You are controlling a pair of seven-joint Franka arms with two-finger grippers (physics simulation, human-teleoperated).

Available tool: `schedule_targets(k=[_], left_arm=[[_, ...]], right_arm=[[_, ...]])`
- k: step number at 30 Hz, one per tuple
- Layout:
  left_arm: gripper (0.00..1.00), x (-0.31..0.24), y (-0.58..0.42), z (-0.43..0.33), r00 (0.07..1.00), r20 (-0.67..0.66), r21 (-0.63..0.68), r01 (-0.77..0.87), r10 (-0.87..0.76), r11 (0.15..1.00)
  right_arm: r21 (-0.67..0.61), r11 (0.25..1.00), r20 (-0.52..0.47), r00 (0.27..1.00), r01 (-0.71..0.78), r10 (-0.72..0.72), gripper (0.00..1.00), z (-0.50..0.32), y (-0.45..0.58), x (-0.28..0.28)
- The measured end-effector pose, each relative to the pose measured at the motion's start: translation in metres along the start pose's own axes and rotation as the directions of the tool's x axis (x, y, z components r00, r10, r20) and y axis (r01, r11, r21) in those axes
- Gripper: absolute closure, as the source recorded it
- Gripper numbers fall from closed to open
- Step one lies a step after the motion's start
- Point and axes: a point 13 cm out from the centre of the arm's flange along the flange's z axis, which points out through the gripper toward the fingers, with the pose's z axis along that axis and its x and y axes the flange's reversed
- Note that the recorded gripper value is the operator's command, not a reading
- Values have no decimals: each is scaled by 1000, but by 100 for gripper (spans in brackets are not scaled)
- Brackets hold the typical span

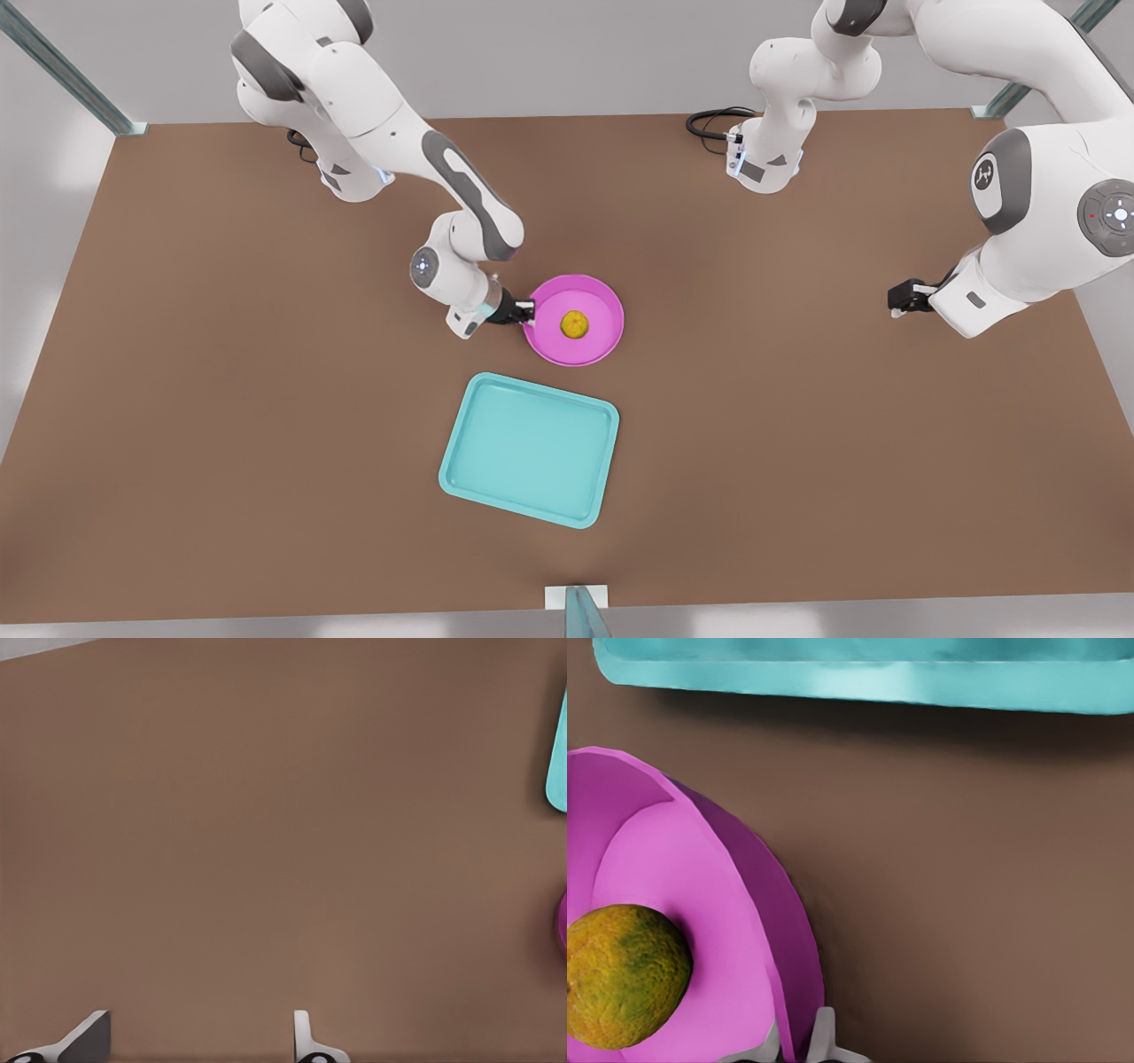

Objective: Place the orange on the plate with the left arm and the plate on the tray with the right arm

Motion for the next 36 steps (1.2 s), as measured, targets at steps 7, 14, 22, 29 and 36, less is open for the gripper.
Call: schedule_targets(k=[7, 14, 22, 29, 36], left_arm=[[0, 0, 0, 0, 1000, 1, 0, -8, 8, 1000], [0, 1, 0, 0, 1000, -3, 1, -14, 14, 1000], [0, 1, 0, 0, 1000, -4, 1, -18, 18, 1000], [0, 1, 0, 0, 1000, -5, 1, -21, 21, 1000], [0, 2, 0, 0, 1000, -7, 1, -21, 21, 1000]], right_arm=[[-209, 976, 136, 987, -58, 88, 79, -86, 28, -185], [-191, 982, 89, 995, -16, 34, 79, -86, -8, -236], [-133, 991, 33, 999, 23, -19, 79, -75, -33, -229], [-30, 995, 32, 995, 92, -92, 79, -78, -66, -241], [6, 993, 26, 993, 117, -117, 0, -79, -77, -244]])
